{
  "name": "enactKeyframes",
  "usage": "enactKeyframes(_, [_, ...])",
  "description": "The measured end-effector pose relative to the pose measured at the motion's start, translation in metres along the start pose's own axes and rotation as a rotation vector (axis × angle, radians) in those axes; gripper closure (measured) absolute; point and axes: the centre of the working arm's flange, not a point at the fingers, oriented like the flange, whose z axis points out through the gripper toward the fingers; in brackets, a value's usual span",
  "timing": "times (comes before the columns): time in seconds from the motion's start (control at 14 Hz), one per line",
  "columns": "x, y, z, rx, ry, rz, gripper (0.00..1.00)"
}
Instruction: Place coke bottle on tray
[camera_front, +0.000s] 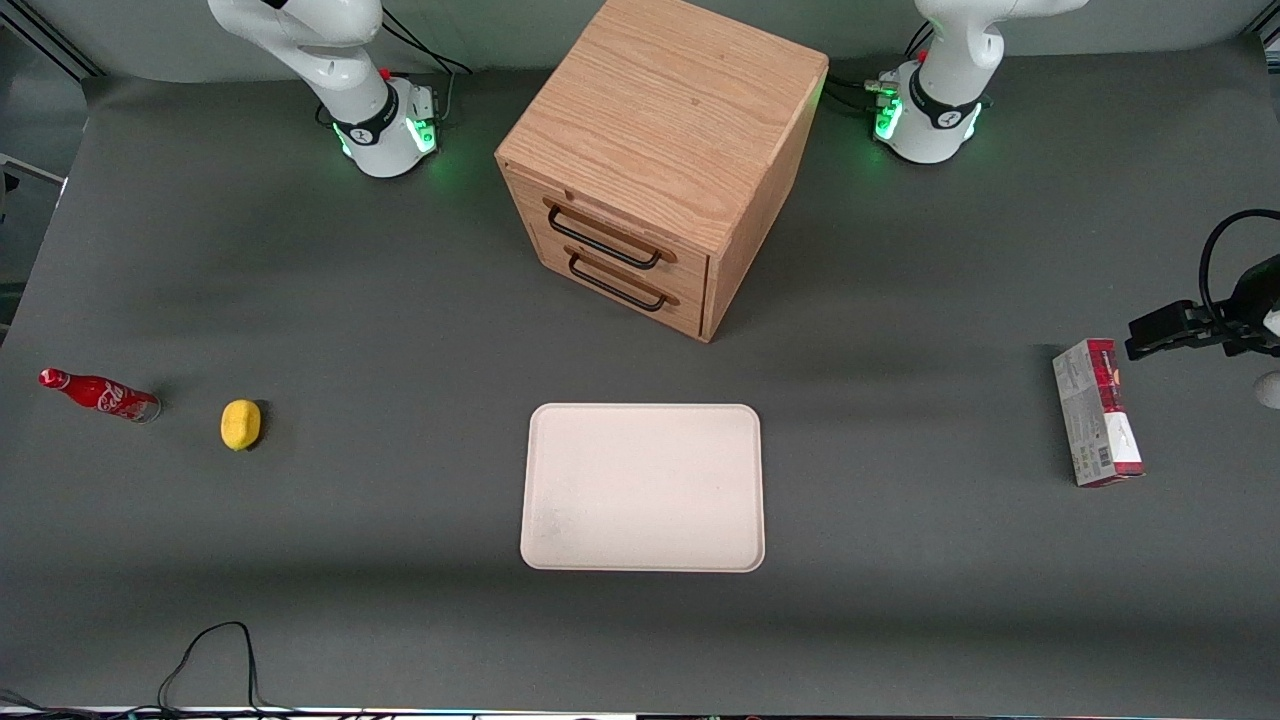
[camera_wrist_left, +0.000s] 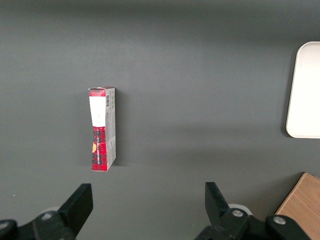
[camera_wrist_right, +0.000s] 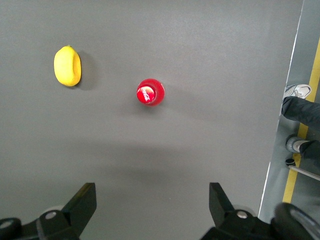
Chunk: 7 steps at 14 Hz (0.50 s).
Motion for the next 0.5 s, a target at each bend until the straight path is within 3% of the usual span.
enactKeyframes(0.5, [0.019,-0.008,0.013,0.017,0.036,0.006,0.00])
